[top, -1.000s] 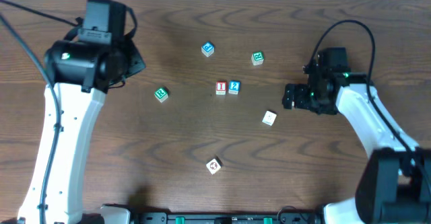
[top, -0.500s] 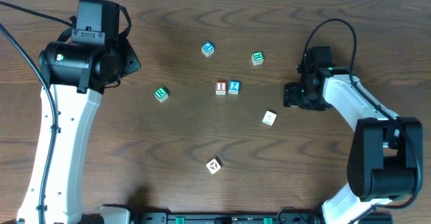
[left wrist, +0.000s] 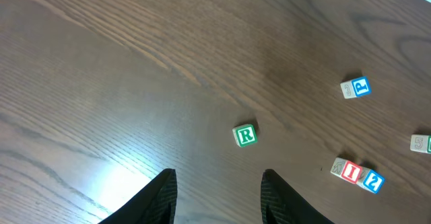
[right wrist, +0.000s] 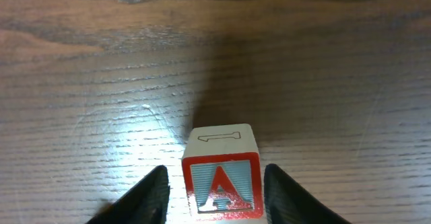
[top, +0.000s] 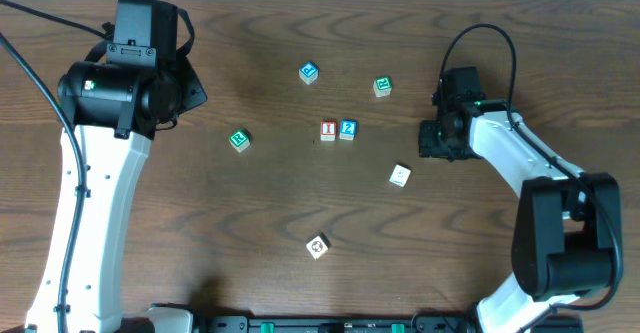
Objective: Spell out Ai2
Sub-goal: 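Retract the left arm and move the right gripper toward the red 'A' block, then grasp the red 'A' block with the right gripper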
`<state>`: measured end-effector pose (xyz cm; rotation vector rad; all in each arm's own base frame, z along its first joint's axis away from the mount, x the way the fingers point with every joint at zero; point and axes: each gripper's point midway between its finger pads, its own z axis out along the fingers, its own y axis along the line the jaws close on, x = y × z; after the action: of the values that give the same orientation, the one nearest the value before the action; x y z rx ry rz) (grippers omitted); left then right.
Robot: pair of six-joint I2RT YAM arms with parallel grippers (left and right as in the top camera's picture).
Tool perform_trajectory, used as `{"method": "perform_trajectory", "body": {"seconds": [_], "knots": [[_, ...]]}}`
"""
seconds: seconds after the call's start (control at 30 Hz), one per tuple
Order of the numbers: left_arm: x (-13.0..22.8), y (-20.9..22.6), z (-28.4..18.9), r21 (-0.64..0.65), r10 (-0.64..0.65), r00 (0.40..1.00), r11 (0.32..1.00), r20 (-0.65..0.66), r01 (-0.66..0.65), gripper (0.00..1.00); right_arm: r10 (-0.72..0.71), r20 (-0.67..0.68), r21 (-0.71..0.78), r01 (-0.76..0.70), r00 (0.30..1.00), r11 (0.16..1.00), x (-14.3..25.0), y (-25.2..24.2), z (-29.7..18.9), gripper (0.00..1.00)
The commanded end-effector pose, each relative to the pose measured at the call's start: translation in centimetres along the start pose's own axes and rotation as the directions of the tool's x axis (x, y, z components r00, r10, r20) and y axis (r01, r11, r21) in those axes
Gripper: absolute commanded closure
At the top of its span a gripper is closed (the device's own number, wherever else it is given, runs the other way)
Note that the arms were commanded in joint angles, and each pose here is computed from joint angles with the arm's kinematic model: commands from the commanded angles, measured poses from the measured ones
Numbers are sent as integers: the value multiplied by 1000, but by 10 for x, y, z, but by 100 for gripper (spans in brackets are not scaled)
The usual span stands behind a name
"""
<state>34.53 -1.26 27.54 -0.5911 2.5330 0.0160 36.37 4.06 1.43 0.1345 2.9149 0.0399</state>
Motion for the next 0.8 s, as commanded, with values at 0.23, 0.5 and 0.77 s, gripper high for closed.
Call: {"method": "perform_trajectory", "body": {"seconds": [0.23, 0.5, 0.77], "knots": [[1, 5, 6, -30, 8, 1000, 1000, -5, -8, 58, 0, 0, 26, 0, 1000, 1000, -2, 0, -1, 73], [-3, 9, 6, -55, 60, 998, 997, 10, -60, 58, -38, 33, 6, 37, 999, 999, -39, 24, -52, 92], [-9, 29, 6, -111, 45, 999, 993, 18, -42, 59, -100, 241, -138, 136, 965, 981, -83, 132, -128, 99]]}}
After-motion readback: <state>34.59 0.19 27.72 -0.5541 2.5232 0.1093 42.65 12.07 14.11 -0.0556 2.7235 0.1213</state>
